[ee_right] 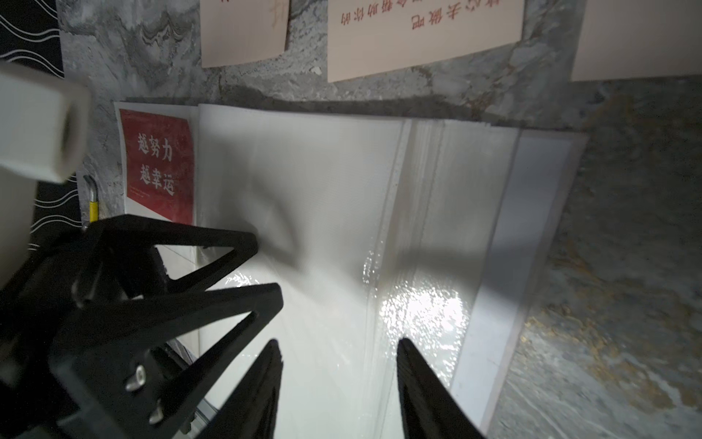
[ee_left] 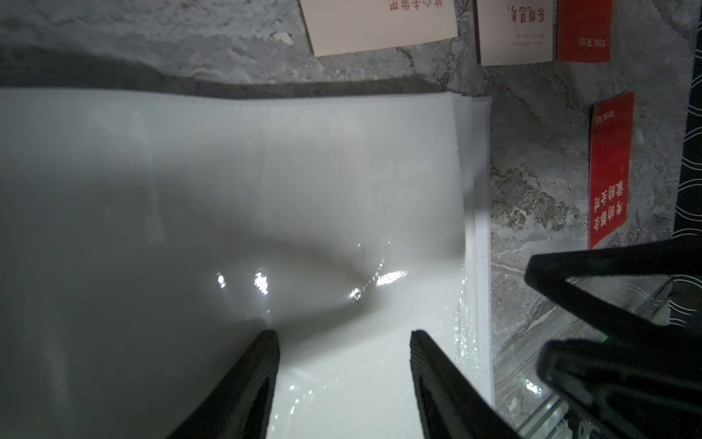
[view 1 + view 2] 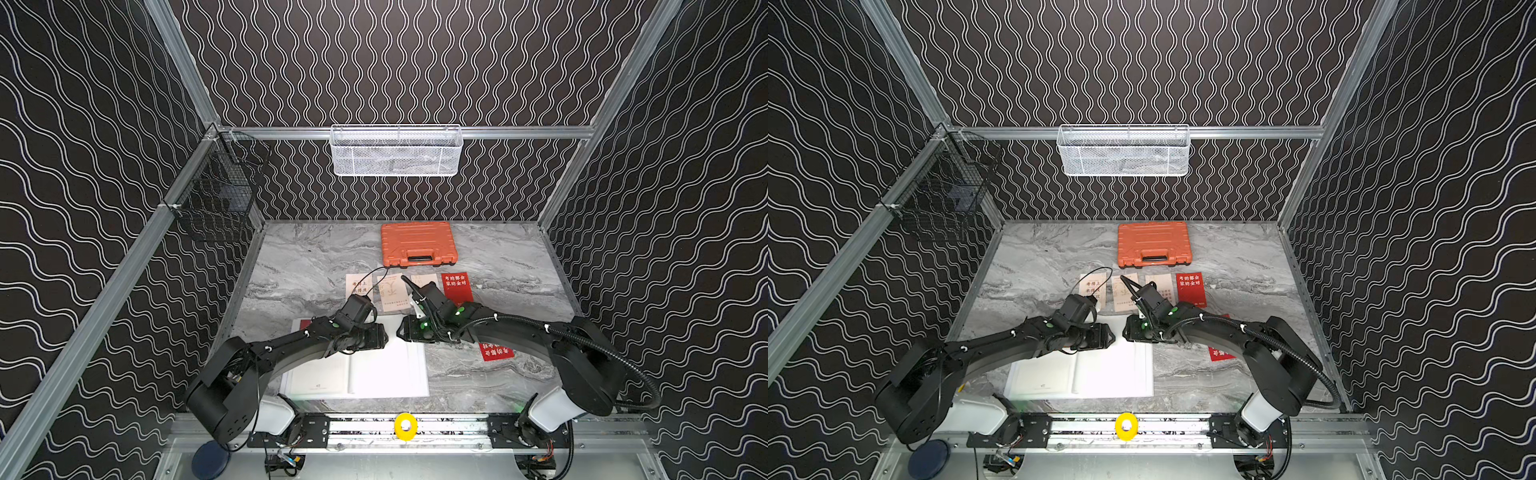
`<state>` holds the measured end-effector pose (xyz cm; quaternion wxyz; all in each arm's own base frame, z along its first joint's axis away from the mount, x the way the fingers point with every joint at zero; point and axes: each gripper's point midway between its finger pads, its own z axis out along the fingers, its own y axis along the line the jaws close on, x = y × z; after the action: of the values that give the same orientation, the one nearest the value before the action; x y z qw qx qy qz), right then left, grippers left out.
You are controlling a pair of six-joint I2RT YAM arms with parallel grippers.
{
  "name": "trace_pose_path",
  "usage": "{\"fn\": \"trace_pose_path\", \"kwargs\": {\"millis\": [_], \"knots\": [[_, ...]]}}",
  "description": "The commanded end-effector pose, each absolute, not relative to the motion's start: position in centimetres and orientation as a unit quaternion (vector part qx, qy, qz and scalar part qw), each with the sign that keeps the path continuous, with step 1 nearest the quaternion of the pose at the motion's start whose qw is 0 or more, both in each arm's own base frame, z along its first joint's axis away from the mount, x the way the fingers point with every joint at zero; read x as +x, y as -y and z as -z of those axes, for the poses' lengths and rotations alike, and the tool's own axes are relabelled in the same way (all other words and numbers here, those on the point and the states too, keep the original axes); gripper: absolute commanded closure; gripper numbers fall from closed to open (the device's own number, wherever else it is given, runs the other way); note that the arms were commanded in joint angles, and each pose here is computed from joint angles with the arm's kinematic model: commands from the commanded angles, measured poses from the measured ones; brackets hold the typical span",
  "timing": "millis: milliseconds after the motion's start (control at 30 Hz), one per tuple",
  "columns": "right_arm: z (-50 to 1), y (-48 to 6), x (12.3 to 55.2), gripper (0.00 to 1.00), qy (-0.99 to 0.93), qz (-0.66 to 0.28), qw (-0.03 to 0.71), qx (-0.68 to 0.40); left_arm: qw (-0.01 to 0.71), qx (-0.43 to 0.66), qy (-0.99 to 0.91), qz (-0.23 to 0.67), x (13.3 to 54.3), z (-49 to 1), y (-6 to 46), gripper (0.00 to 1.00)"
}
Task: Place the photos into the photo albums
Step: Turn the page of the photo album at the center of the board.
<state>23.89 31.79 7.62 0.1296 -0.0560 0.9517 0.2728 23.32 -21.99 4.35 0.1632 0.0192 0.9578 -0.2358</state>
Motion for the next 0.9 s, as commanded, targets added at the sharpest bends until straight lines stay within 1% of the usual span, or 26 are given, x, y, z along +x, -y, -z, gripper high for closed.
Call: {"fn": "trace_pose_path", "kwargs": {"millis": [0,233,567,867], "knots": [[-8.3,-32.9,24.5,0.49,-0.945,-0.290,0.138,-0.064,0.156,0.012,-0.969,0.189,22.4,-3.5,19.8,0.40],[-7.7,-34.2,24.3,0.49,-0.940,-0.314,0.119,-0.066,0.165,0.012,-0.969,0.182,22.3,-3.9,19.2,0.39],[-6.2,-34.5,24.4,0.49,-0.943,-0.311,0.105,-0.060,0.161,-0.005,-0.971,0.175,22.1,-3.3,17.6,0.40],[-5.8,-35.4,24.1,0.49,-0.937,-0.332,0.093,-0.058,0.159,-0.004,-0.970,0.181,21.9,-3.3,17.7,0.40]]}}
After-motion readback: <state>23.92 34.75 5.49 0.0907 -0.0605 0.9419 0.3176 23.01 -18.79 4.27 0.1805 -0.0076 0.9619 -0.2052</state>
